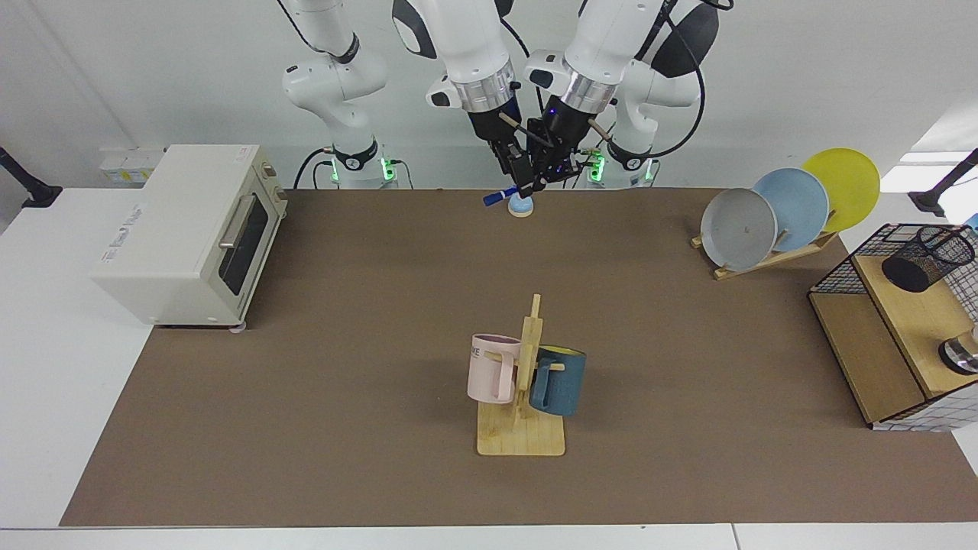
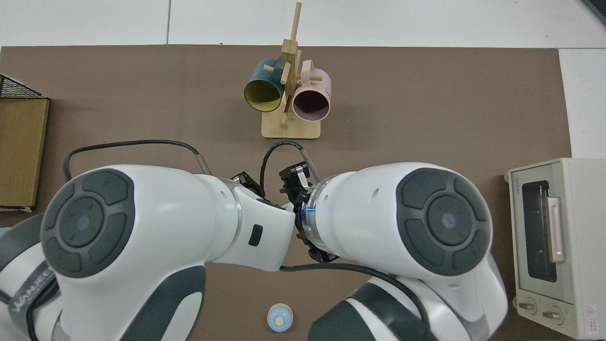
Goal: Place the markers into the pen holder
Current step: 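Close the left gripper on the marker held by the right gripper, then pull the marker away with the left gripper while the right gripper opens, then carry the marker toward the holder while the right gripper withdraws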
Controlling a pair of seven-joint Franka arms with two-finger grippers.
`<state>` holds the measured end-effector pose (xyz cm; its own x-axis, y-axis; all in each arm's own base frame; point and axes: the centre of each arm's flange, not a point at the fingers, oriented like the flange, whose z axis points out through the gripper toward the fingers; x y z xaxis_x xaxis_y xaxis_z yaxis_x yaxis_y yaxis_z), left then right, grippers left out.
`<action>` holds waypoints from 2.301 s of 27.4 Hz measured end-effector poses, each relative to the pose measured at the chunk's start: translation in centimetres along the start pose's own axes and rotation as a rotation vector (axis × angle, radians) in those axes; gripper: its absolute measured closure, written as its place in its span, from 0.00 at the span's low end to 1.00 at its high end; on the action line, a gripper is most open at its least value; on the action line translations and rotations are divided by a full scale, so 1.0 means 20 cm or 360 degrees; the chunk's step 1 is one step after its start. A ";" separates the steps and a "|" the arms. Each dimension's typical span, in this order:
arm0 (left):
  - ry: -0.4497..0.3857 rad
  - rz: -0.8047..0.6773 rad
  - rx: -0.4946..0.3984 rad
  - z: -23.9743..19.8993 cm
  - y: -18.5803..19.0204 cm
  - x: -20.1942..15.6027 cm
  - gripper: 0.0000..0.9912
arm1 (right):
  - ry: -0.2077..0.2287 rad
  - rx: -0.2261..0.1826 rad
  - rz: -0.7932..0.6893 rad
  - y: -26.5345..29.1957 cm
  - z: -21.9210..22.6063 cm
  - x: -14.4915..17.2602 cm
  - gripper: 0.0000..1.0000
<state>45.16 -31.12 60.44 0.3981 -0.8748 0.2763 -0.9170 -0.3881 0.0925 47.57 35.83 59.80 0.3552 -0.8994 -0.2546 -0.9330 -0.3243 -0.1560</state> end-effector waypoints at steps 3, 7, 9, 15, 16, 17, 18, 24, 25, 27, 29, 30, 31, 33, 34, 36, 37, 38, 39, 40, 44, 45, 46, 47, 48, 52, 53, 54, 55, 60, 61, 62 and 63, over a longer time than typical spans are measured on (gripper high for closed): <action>0.0001 0.0000 0.0001 0.00 0.00 0.00 0.84 | 0.0000 0.0000 0.0001 0.00 0.00 0.00 0.01; 0.0002 -0.0002 0.0002 -0.01 0.00 0.00 0.84 | 0.0002 0.0002 0.0007 0.00 0.00 0.01 0.00; 0.0003 -0.0003 0.0004 -0.01 0.00 0.00 0.84 | 0.0004 0.0000 0.0005 -0.01 0.00 0.03 0.00; 0.0007 -0.0030 0.0023 -0.03 -0.05 -0.03 0.84 | 0.0019 -0.0018 -0.0068 -0.02 0.00 0.12 0.00; 0.0008 -0.0038 0.0028 -0.04 -0.06 -0.04 0.84 | 0.0022 -0.0024 -0.0086 -0.02 0.01 0.14 0.00; 0.0008 -0.0047 0.0035 -0.05 -0.07 -0.05 0.84 | 0.0025 -0.0031 -0.0107 -0.03 0.01 0.17 0.01; 0.0009 -0.0057 0.0043 -0.06 -0.09 -0.06 0.84 | 0.0028 -0.0036 -0.0129 -0.03 0.01 0.19 0.01; -0.0039 -0.0096 0.0100 -0.10 -0.18 -0.13 0.84 | 0.0043 -0.0071 -0.0279 -0.04 0.02 0.35 0.00; -0.0050 -0.0106 0.0114 -0.11 -0.20 -0.15 0.84 | 0.0047 -0.0085 -0.0311 -0.04 0.02 0.38 0.00; -0.0076 -0.0131 0.0140 -0.12 -0.24 -0.19 0.84 | 0.0052 -0.0110 -0.0377 -0.04 0.02 0.44 0.00; -0.0100 -0.0162 0.0157 -0.14 -0.29 -0.24 0.84 | 0.0057 -0.0130 -0.0446 -0.04 0.02 0.49 0.00; -0.0111 -0.0179 0.0162 -0.15 -0.31 -0.26 0.84 | 0.0059 -0.0139 -0.0484 -0.04 0.02 0.52 0.00; -0.0121 -0.0198 0.0167 -0.16 -0.34 -0.29 0.84 | 0.0062 -0.0146 -0.0525 -0.04 0.01 0.54 0.00; -0.0141 -0.0237 0.0177 -0.19 -0.39 -0.34 0.84 | 0.0073 -0.0160 -0.0609 -0.04 0.01 0.59 0.00; -0.0150 -0.0259 0.0181 -0.20 -0.41 -0.37 0.84 | 0.0087 -0.0168 -0.0656 -0.04 0.00 0.62 0.00; -0.0170 -0.0302 0.0188 -0.23 -0.46 -0.42 0.84 | 0.0110 -0.0182 -0.0749 -0.04 -0.01 0.67 0.01; -0.0185 -0.0322 0.0196 -0.25 -0.49 -0.46 0.84 | 0.0121 -0.0190 -0.0803 -0.04 -0.01 0.69 0.01; -0.0201 -0.0339 0.0207 -0.26 -0.51 -0.48 0.84 | 0.0131 -0.0198 -0.0855 -0.04 -0.01 0.71 0.01; -0.0223 -0.0359 0.0223 -0.29 -0.53 -0.51 0.84 | 0.0142 -0.0209 -0.0915 -0.04 -0.02 0.73 0.00; -0.0240 -0.0373 0.0238 -0.30 -0.55 -0.54 0.84 | 0.0149 -0.0218 -0.0972 -0.04 -0.02 0.75 0.00; -0.0287 -0.0449 0.0293 -0.38 -0.61 -0.62 0.84 | 0.0180 -0.0256 -0.1196 -0.03 -0.04 0.85 0.01; -0.0294 -0.0468 0.0306 -0.39 -0.63 -0.64 0.84 | 0.0183 -0.0261 -0.1242 -0.03 -0.04 0.87 0.01; -0.0300 -0.0486 0.0321 -0.40 -0.64 -0.66 0.84 | 0.0186 -0.0266 -0.1288 -0.03 -0.05 0.90 0.00; -0.0306 -0.0501 0.0336 -0.42 -0.66 -0.68 0.84 | 0.0191 -0.0273 -0.1340 -0.03 -0.06 0.93 0.00; -0.0309 -0.0513 0.0347 -0.43 -0.68 -0.70 0.84 | 0.0199 -0.0281 -0.1382 -0.03 -0.07 0.97 0.00; -0.0318 -0.0564 0.0385 -0.48 -0.73 -0.77 0.84 | 0.0250 -0.0331 -0.1534 -0.02 -0.11 1.14 0.00; -0.0319 -0.0580 0.0392 -0.50 -0.74 -0.79 0.84 | 0.0261 -0.0342 -0.1563 -0.02 -0.12 1.18 0.00; -0.0319 -0.0595 0.0399 -0.51 -0.76 -0.81 0.84 | 0.0268 -0.0352 -0.1589 -0.01 -0.13 1.22 0.01; -0.0318 -0.0610 0.0406 -0.52 -0.77 -0.83 0.84 | 0.0272 -0.0362 -0.1609 -0.01 -0.14 1.26 0.01; -0.0395 -0.0652 0.0430 -0.60 -0.85 -0.96 0.84 | 0.0299 -0.0431 -0.1709 0.02 -0.18 1.38 0.00; -0.0421 -0.0654 0.0432 -0.61 -0.87 -0.98 0.84 | 0.0305 -0.0447 -0.1727 0.02 -0.19 1.38 0.00; -0.0447 -0.0656 0.0434 -0.63 -0.88 -1.00 0.84 | 0.0305 -0.0466 -0.1743 0.03 -0.19 1.38 0.00; -0.0471 -0.0656 0.0440 -0.64 -0.89 -1.01 0.84 | 0.0302 -0.0486 -0.1755 0.03 -0.20 1.39 0.00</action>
<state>53.16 -2.85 65.56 0.7479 -0.6637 -0.0125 -0.6594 -0.7407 -0.1287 56.59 9.52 56.42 0.9940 -0.1057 0.0272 -0.1068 -0.9935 0.0395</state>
